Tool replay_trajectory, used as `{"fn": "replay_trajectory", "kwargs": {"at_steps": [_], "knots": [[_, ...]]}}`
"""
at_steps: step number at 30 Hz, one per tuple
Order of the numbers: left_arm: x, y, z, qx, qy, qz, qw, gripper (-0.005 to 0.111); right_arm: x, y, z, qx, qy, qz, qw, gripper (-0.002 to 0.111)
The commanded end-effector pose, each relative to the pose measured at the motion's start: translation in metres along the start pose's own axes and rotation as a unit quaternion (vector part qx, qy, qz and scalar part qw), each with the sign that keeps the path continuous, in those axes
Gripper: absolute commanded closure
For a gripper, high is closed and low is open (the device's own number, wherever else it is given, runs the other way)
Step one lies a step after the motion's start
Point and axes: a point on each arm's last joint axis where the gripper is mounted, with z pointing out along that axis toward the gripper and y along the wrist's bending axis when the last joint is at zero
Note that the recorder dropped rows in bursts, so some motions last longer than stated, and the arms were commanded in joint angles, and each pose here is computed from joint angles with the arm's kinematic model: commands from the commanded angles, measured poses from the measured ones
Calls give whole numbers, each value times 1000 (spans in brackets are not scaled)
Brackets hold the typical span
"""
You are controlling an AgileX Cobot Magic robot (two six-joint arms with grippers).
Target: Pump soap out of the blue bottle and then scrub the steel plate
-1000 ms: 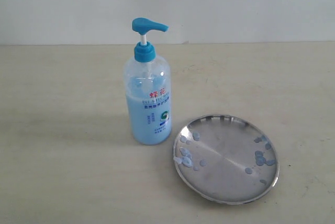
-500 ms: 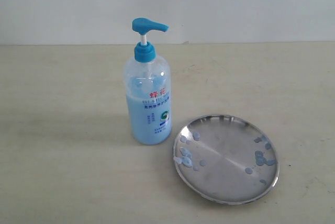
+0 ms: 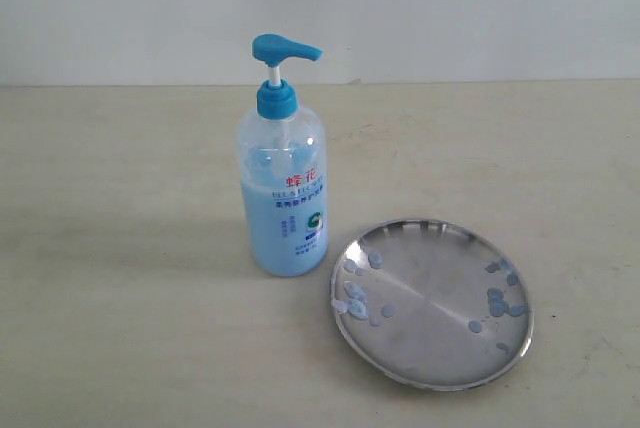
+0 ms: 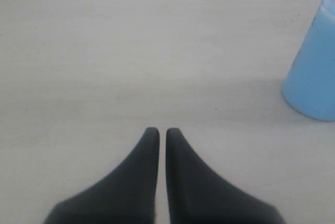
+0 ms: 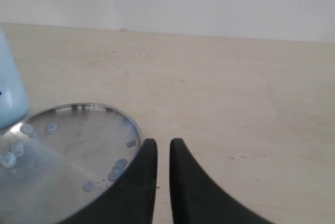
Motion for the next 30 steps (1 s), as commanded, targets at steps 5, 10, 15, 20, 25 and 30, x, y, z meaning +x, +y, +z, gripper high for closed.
{"fn": "replay_trajectory", "kwargs": {"at_steps": [5,10,15,20,25,30], "knots": [[0,0,0,-2,-8,0,1000,102,0,0,0,4,-2,6,1000,109],[0,0,0,-1,-6,0,1000,102,0,0,0,2,-1,12,1000,109],[0,0,0,-1,-6,0,1000,102,0,0,0,2,-1,15,1000,109],[0,0,0,-1,-6,0,1000,102,0,0,0,2,-1,15,1000,109],[-3,3,-4,-16,-28,-7,999,102,0,0,0,2,-1,15,1000,109],[-11,21,-29,-130,-130,-38,982,102,0,0,0,2,-1,21,1000,109]]}}
